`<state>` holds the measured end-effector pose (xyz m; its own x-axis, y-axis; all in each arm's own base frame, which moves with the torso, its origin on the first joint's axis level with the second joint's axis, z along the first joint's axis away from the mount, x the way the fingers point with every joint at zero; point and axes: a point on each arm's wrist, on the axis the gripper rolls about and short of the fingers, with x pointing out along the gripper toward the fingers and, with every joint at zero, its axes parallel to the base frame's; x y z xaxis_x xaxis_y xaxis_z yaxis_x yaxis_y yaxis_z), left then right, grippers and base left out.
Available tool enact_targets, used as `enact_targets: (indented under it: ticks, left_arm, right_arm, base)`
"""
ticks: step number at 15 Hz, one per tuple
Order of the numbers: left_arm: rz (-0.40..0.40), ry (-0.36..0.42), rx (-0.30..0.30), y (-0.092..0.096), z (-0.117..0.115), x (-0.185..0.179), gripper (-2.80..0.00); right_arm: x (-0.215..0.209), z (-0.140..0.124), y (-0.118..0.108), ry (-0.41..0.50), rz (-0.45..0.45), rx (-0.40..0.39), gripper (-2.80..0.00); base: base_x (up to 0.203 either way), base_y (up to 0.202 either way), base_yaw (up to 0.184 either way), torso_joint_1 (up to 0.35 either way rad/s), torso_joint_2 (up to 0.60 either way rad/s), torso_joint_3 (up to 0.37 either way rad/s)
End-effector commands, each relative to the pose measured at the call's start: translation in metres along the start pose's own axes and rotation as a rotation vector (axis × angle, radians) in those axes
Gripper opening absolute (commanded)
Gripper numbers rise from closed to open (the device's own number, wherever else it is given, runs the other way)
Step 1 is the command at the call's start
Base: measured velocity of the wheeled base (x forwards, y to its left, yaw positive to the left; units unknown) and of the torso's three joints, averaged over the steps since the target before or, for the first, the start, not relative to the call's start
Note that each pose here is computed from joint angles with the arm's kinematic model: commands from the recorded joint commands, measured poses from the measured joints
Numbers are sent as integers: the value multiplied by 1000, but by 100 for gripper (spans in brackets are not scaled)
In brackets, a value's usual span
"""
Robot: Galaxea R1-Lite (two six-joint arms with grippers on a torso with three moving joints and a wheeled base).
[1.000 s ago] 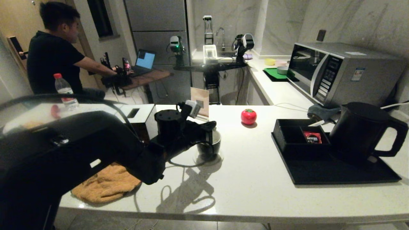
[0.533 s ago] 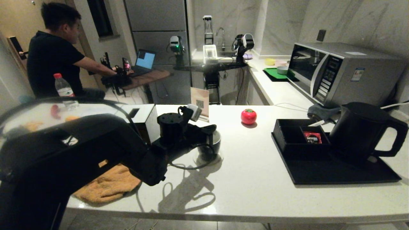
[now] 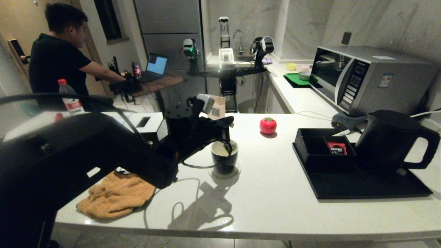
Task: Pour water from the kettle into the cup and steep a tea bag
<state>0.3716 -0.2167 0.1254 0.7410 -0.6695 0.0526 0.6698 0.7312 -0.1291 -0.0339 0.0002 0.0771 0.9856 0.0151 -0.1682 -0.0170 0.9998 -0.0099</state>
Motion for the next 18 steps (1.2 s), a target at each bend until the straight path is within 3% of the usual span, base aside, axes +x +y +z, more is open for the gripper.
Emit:
enact_targets:
  ticks: [1,4,8,18]
  left_arm:
    - [-12,-63,13,-5,24,-5,-280]
    - [-22,-90,20,-7,37,-8,-280]
    - [-3,-69,17,-1,28,-8,-280]
    - [46,89,-16,22,-43,4,-280]
  right_arm:
    - [0,0,0,3,1,0,-280]
    - [0,0,0,3,2,-2,-280]
    - [0,0,0,3,0,0,-280]
    - [0,0,0,3,2,0,-280]
  base:
    - [0,0,0,0,0,0]
    - [0,0,0,0,0,0]
    - [0,0,0,0,0,0]
    - [0,0,0,0,0,0]
